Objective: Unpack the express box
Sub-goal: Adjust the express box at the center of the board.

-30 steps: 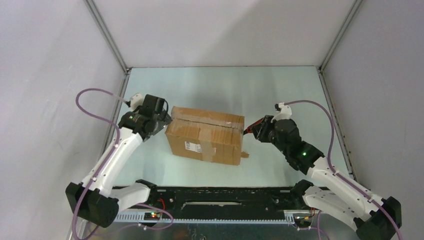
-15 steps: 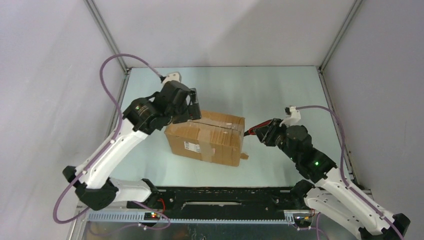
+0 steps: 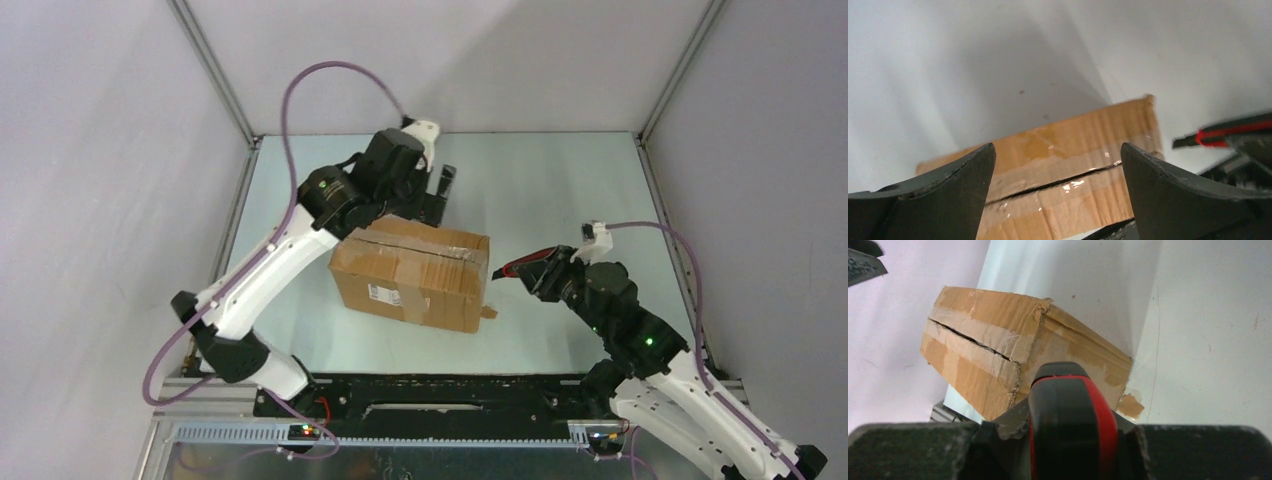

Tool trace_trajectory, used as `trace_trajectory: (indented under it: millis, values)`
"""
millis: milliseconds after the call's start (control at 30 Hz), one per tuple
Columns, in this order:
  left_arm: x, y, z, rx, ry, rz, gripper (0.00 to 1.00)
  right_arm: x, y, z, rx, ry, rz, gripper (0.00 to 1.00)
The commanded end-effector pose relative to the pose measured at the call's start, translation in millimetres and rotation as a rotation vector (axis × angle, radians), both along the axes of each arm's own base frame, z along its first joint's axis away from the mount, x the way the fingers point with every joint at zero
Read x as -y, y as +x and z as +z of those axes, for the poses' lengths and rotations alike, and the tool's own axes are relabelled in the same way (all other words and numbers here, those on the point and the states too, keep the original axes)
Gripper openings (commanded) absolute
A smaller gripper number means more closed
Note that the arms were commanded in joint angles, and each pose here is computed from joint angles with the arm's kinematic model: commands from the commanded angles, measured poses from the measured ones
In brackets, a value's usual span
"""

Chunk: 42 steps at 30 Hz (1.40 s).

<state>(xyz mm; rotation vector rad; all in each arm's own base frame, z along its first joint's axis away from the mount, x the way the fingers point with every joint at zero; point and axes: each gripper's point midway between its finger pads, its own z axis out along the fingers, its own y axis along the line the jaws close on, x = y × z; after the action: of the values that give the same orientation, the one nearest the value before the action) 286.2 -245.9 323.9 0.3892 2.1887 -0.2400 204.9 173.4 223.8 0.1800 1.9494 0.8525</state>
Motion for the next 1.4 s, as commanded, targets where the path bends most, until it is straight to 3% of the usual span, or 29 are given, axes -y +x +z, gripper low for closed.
trace_trajectory:
  millis: [0,100,233,367,467,633,767,933,1067,1367]
  values:
    - [60.0,-37.3,-2.0,-0.051,0.051,-0.556,0.97,8.5,0.2,14.2,0.006,0.084,-0.053,0.0]
    - [65.1,-75.0,-19.8,-0.017,0.134,-0.68,0.98,5.7,9.1,19.7,-0.036,0.199,-0.081,0.0]
    - [30.0,-77.8,-26.2,0.104,0.218,-0.556,0.99,1.8,20.2,25.8,-0.068,0.371,-0.125,0.0]
    - [-8.8,-67.9,-15.7,0.277,0.198,-0.378,1.0,4.8,28.1,30.6,-0.069,0.485,-0.178,0.0]
    - [-26.1,-72.6,-15.7,0.354,0.183,-0.362,1.0,6.7,31.4,30.9,-0.063,0.538,-0.201,0.0]
    - [-13.3,-96.6,-29.7,0.576,0.237,-0.598,1.0,19.6,30.0,25.6,-0.043,0.585,-0.259,0.0]
    - [12.2,-117.1,-34.2,0.677,0.212,-0.81,1.0,22.7,27.5,20.5,-0.044,0.574,-0.266,0.0]
    - [33.3,-118.3,-42.8,0.699,0.296,-0.965,1.0,13.0,25.6,12.2,-0.057,0.573,-0.217,0.0]
    - [46.6,-118.2,-37.4,0.648,0.201,-1.035,1.0,13.9,23.5,5.0,-0.064,0.572,-0.217,0.0]
    - [62.9,-116.4,-49.6,0.505,0.16,-1.143,1.0,14.8,21.0,5.7,-0.049,0.568,-0.207,0.0]
